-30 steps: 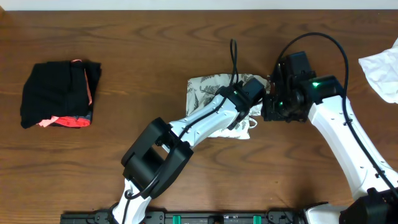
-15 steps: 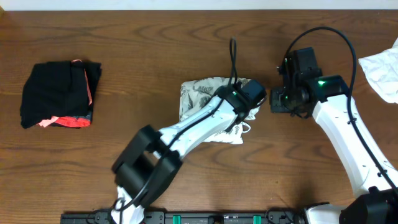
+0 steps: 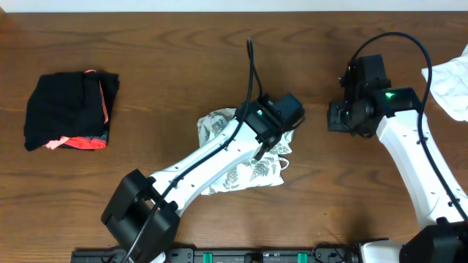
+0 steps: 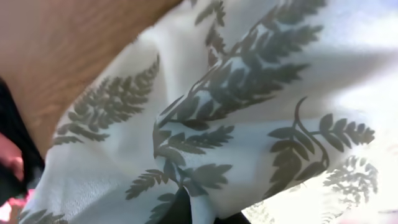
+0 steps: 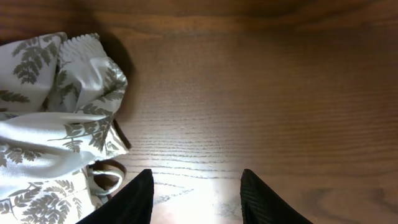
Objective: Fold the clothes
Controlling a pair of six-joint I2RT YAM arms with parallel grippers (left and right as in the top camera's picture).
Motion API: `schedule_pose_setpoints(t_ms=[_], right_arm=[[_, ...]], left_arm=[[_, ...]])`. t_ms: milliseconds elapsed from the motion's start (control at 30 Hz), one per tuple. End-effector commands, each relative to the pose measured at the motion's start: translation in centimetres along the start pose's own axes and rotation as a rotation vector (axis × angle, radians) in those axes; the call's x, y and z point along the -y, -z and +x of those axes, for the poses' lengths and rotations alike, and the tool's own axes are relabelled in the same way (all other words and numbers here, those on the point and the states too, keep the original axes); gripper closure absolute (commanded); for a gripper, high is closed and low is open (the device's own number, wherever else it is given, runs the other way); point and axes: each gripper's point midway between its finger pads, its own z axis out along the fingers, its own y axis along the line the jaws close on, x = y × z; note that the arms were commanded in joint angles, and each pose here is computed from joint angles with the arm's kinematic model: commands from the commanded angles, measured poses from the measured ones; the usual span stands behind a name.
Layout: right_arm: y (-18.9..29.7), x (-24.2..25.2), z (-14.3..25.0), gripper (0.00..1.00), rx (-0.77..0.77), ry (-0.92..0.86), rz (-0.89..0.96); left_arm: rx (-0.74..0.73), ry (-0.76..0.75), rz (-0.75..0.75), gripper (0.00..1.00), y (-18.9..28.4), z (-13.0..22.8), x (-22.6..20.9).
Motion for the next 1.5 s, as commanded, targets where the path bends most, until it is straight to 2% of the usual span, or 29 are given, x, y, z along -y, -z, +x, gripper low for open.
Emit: schedule_pose_setpoints(t_ms=[0,267,333,367,400,500,533,767,900,967,1033,1100,1200,1233,1367,1467], right_arm=[[0.0,0.5,-0.1,0.56,0.001,-0.018,0.016],[0.0,0.5,-0.1,0.55,0.002,-0.019,0.016],[0.0,0.5,-0.1,0.55,0.002,-0.019,0.016],[0.0,0.6,-0.1,0.55,0.002,-0.021,0.017],[0.0,0.6,-0.2,0.55,0.003,-0.023,0.018],[0.0,1.1,-0.3,0.56,0.004,-0.037,0.022],[0.0,1.2,-0.3,0.55,0.004,-0.041,0.023],[0.0,1.8,-0.4,0.55,0.004,-0.049,0.028],[0.0,2.0,-0.6,0.55,0.012,-0.026,0.028],[0.0,1.8,-0.8,0.55,0.017,-0.003,0.018],[0.0,0.4,-0.9,0.56,0.021,0.089,-0.055],[0.1,-0.6,-1.1,0.56,0.031,0.134,-0.113],[0.3,-1.8,-1.7,0.60,0.056,0.138,-0.179],[0.4,-2.5,-1.9,0.63,0.066,0.142,-0.215],[0.8,-5.5,-2.8,0.85,0.105,0.178,-0.349],[0.2,-7.4,-3.0,0.87,0.114,0.221,-0.386]], left_arm=[[-0.040,0.046,-0.023,0.94,-1.1,1.0,-0.4],[-0.108,0.016,-0.040,0.92,-0.9,2.7,-0.9],[-0.145,0.005,-0.022,0.83,-0.8,3.5,-0.6],[-0.161,0.005,0.002,0.69,-0.8,3.9,-0.2],[-0.176,0.006,0.035,0.61,-0.7,4.1,0.3],[-0.211,0.015,0.142,0.46,-0.4,4.7,2.2],[-0.220,0.017,0.167,0.45,-0.3,4.8,2.6],[-0.277,0.014,0.226,0.46,0.1,6.0,3.5],[-0.351,-0.001,0.293,0.53,0.9,7.5,4.4],[-0.382,-0.043,0.373,0.59,1.6,8.2,5.5],[-0.388,-0.069,0.390,0.72,1.8,8.5,5.6],[-0.347,-0.072,0.336,0.76,1.7,7.9,4.5],[-0.237,-0.028,0.230,0.76,1.9,6.0,2.0],[-0.200,-0.014,0.214,0.76,2.2,5.4,1.3],[-0.035,0.094,0.173,0.75,3.5,2.6,-2.3],[0.072,0.209,0.163,0.70,3.9,0.4,-5.5]])
